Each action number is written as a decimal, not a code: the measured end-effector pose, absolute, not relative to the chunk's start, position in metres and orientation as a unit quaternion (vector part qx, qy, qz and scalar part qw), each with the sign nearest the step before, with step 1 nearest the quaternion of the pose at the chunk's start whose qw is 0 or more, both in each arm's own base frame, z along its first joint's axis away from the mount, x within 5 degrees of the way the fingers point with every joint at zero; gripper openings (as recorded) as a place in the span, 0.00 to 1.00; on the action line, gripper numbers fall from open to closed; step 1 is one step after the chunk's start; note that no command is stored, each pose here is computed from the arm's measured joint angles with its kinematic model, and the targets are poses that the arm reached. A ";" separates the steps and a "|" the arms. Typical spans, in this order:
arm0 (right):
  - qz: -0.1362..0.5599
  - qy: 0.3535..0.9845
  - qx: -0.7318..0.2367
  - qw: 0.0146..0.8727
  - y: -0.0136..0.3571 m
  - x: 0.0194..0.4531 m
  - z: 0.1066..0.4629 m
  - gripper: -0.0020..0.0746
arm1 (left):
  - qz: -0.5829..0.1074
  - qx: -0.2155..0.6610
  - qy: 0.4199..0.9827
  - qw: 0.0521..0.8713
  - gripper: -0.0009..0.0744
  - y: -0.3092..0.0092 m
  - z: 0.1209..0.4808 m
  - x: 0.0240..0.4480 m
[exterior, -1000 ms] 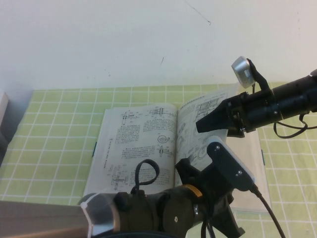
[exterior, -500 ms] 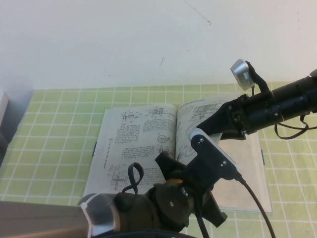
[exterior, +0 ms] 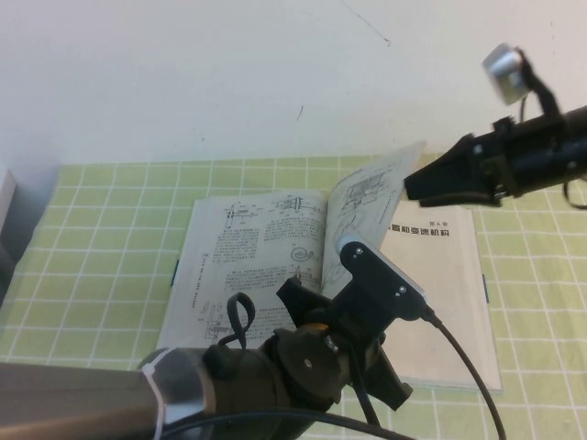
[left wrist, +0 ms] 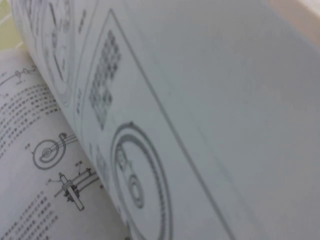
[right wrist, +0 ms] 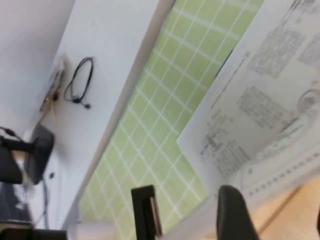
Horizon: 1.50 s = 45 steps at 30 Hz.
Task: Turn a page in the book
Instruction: Open the closed book
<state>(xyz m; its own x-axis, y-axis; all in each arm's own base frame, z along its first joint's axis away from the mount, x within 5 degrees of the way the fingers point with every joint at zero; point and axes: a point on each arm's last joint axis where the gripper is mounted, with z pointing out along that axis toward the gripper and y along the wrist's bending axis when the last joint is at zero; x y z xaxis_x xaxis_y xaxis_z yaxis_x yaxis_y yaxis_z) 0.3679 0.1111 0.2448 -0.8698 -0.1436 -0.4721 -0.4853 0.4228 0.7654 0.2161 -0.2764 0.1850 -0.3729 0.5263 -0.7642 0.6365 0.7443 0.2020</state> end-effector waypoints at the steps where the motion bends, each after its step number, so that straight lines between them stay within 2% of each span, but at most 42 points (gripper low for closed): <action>1: 0.495 0.828 -0.194 0.179 0.106 0.366 0.251 0.48 | -0.065 0.348 0.828 0.435 0.01 -0.276 0.185 0.217; 5: 0.441 0.846 -0.231 0.188 0.092 0.357 0.264 0.47 | -0.069 0.327 0.837 0.433 0.01 -0.271 0.185 0.223; 8: 0.386 0.869 -0.254 0.175 0.093 0.353 0.257 0.43 | -0.070 0.307 0.845 0.433 0.01 -0.266 0.185 0.228; 11: 0.343 0.886 -0.270 0.159 0.098 0.352 0.239 0.34 | -0.074 0.283 0.853 0.432 0.01 -0.262 0.185 0.233; 16: 0.329 0.896 -0.275 0.115 0.118 0.356 0.196 0.10 | -0.080 0.269 0.859 0.429 0.01 -0.261 0.184 0.235; 19: 0.326 0.898 -0.284 0.081 0.132 0.357 0.165 0.05 | -0.086 0.270 0.859 0.426 0.01 -0.261 0.184 0.234; 23: 0.317 0.901 -0.293 0.050 0.145 0.356 0.134 0.03 | -0.086 0.267 0.861 0.425 0.01 -0.261 0.184 0.234; 26: 0.311 0.902 -0.297 0.038 0.146 0.356 0.124 0.03 | -0.087 0.266 0.861 0.424 0.01 -0.261 0.184 0.234; 34: 0.282 0.913 -0.293 0.014 0.143 0.354 0.123 0.03 | -0.089 0.213 0.886 0.403 0.01 -0.257 0.181 0.234; 38: 0.279 0.914 -0.292 0.012 0.143 0.354 0.123 0.03 | -0.076 0.220 0.889 0.394 0.01 -0.254 0.179 0.235; 45: 0.274 0.915 -0.296 0.011 0.142 0.353 0.124 0.03 | -0.092 0.189 0.904 0.373 0.01 -0.233 0.172 0.251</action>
